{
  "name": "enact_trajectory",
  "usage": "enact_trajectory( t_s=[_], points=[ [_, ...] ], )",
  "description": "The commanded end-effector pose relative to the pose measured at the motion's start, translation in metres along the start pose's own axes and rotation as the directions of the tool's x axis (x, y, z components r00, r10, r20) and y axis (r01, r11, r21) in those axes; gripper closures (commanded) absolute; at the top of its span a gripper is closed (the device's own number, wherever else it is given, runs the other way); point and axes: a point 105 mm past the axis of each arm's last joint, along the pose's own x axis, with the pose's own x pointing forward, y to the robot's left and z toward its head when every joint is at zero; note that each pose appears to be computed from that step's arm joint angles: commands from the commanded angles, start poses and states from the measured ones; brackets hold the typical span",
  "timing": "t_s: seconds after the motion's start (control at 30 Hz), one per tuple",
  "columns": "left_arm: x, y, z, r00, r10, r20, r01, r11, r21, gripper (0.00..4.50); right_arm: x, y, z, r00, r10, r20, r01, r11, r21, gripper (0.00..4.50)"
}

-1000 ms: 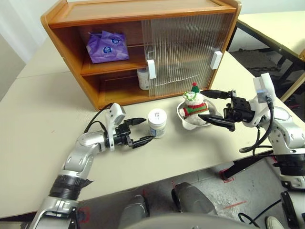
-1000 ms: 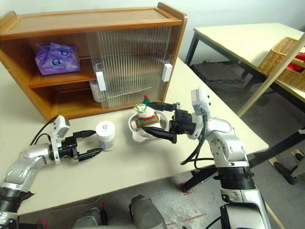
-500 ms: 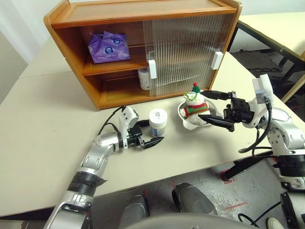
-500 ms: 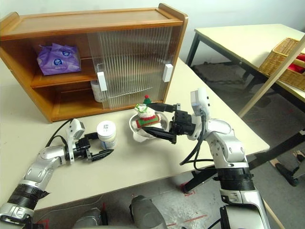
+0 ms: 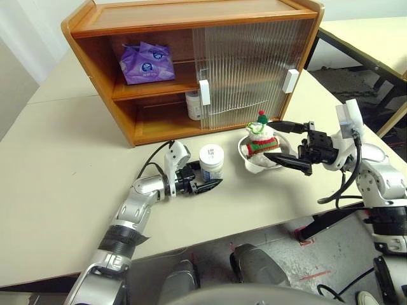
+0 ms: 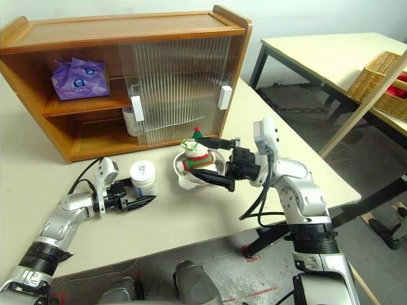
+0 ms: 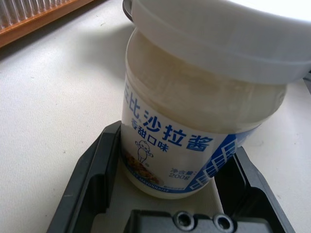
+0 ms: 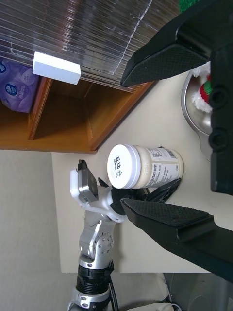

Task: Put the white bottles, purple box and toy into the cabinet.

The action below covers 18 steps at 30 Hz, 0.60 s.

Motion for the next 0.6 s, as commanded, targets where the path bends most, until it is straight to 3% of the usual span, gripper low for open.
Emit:
enact_trajectory(
  t_s=[0.03, 0.33, 0.6],
  points=[
    [-0.006, -0.001, -0.01, 1.0, 0.011, -0.015, -0.012, 0.999, -0.039, 1.35, 0.0, 0.003, -0.005, 1.0, 0.024, -0.018, -0.023, 0.999, 0.035, 0.0],
    [-0.029, 0.044, 0.011, 0.949, 0.303, 0.09, -0.305, 0.952, 0.015, 1.35, 0.007, 0.016, 0.0, 0.994, 0.107, 0.024, -0.109, 0.991, 0.083, 0.0],
    [-0.061, 0.103, 0.038, 0.779, 0.607, 0.155, -0.619, 0.785, 0.037, 1.35, 0.013, 0.014, 0.01, 0.991, 0.075, 0.11, -0.086, 0.991, 0.103, 0.0]
  ],
)
